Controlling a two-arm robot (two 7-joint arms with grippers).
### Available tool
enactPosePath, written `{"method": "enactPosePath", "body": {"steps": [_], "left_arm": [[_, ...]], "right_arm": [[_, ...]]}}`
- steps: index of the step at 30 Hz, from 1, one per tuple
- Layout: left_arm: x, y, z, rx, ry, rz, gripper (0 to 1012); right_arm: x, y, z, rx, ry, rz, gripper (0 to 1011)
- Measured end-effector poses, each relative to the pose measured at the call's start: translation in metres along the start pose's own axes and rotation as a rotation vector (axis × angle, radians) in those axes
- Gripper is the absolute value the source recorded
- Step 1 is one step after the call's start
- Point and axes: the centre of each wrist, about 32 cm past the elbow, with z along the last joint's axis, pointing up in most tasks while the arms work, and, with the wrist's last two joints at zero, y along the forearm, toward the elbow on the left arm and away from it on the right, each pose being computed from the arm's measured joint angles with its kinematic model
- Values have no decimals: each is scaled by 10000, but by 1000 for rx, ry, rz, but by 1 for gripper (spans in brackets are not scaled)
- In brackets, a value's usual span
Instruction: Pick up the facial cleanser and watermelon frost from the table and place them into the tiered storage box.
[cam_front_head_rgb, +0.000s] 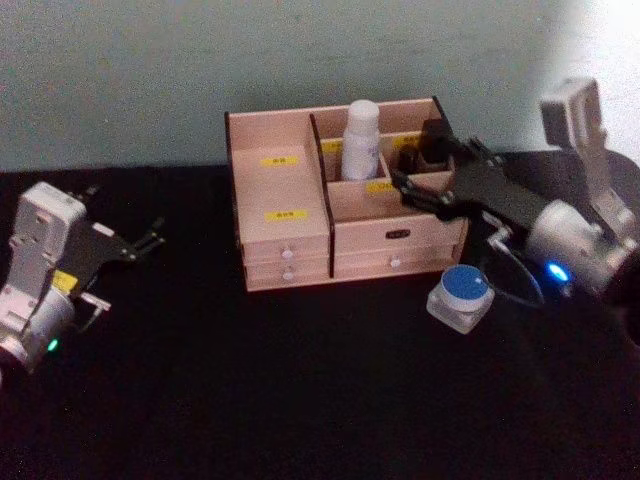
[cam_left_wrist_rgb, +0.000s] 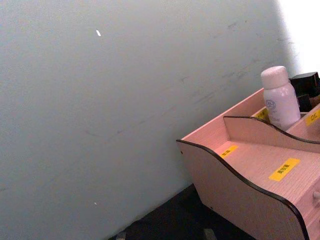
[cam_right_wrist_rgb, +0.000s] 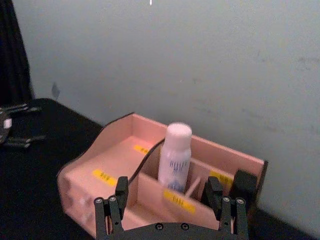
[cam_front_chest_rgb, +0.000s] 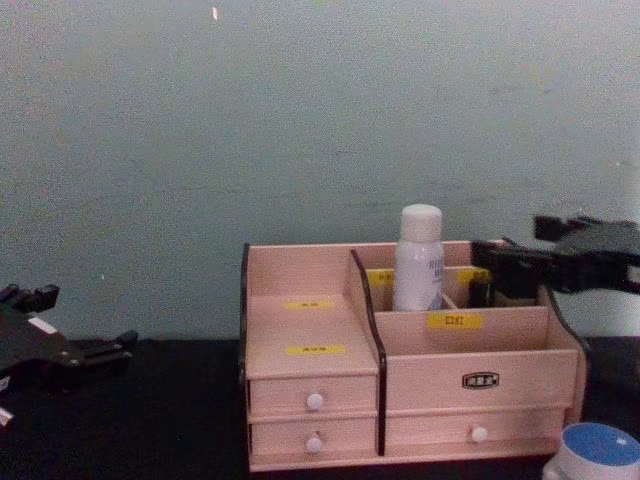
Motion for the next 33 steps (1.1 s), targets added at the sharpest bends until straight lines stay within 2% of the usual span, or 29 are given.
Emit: {"method": "enactPosePath", "body": {"steps": [4,8,15,23,33], "left_arm": [[0,0,0,0,0,0,1001],[0,0,0,0,0,0,1001],[0,0,0,0,0,0,1001],[0,0,0,0,0,0,1001],[0,0,0,0,0,0,1001]], "right_arm": [[-40,-274,-37,-34,-3,18,1003],[-55,-441,-54,-61,-4,29,1003],[-95,-709,-114,-135,37,24,1002],[-118,-835,-181,-229,82,4,1002],[-116,-791,-232,-308,102,-18,1002]]}}
